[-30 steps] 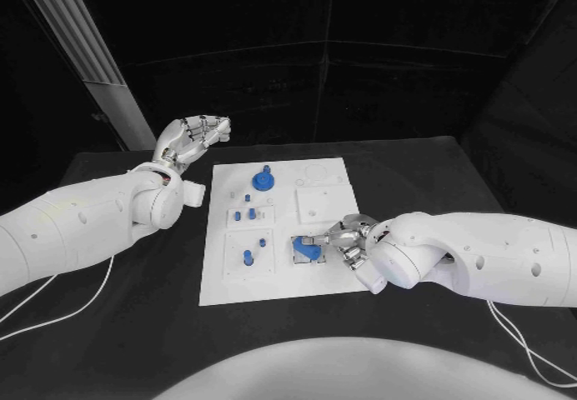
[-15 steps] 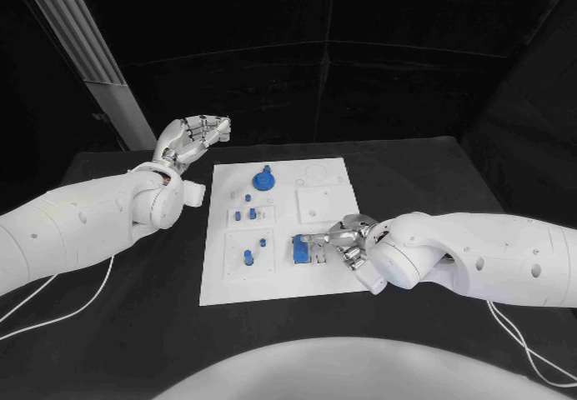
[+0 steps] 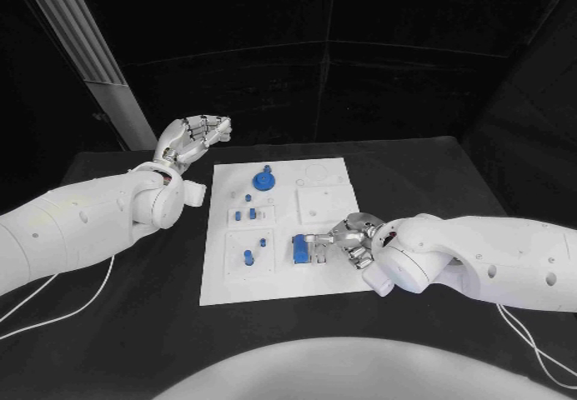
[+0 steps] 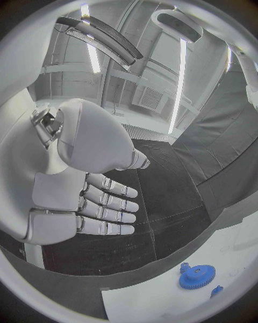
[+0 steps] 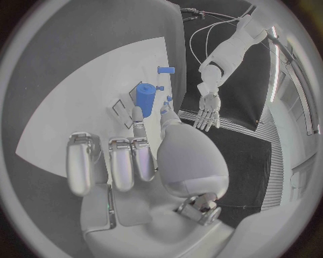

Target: Assemble the parts on the task board

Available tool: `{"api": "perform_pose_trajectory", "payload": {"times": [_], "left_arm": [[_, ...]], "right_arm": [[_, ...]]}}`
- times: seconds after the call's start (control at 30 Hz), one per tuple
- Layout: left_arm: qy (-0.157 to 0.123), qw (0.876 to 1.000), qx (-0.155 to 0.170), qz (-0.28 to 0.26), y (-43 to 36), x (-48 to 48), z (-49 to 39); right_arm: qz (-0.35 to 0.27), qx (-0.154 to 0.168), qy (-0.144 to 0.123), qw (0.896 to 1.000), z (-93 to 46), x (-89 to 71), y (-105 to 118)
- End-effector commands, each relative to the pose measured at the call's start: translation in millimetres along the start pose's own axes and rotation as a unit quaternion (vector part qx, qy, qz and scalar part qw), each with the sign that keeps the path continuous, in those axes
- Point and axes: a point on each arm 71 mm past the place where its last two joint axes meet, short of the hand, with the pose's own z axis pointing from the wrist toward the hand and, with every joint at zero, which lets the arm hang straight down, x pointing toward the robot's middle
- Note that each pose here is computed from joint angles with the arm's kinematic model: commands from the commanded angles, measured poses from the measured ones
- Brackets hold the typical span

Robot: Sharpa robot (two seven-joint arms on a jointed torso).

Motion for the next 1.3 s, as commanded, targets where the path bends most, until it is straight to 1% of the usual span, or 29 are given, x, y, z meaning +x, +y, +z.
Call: {"api": "perform_pose_trajectory", "payload": {"times": [0.03, 0.3, 0.63, 1.13, 1.3], "left_arm": [[0.004, 0.996, 0.090, -0.005, -13.1, 0.6, -0.7], [0.005, 0.996, 0.089, -0.005, -12.7, 1.9, -0.3], [0.005, 0.996, 0.090, -0.006, -12.6, 2.7, -0.2], [0.005, 0.996, 0.089, -0.006, -12.4, 1.9, -0.7], [0.004, 0.996, 0.089, -0.005, -12.3, 0.8, -1.1]], "right_arm": [[-0.033, -0.025, -0.005, 0.999, -3.5, -1.1, 3.3], [-0.058, -0.007, 0.028, 0.998, -4.0, 2.2, -0.2], [-0.113, 0.006, 0.065, 0.991, 3.5, 13.6, 3.6], [-0.128, 0.013, 0.076, 0.989, 11.8, 18.9, 7.7], [-0.127, 0.014, 0.073, 0.989, 12.9, 18.5, 7.9]]}}
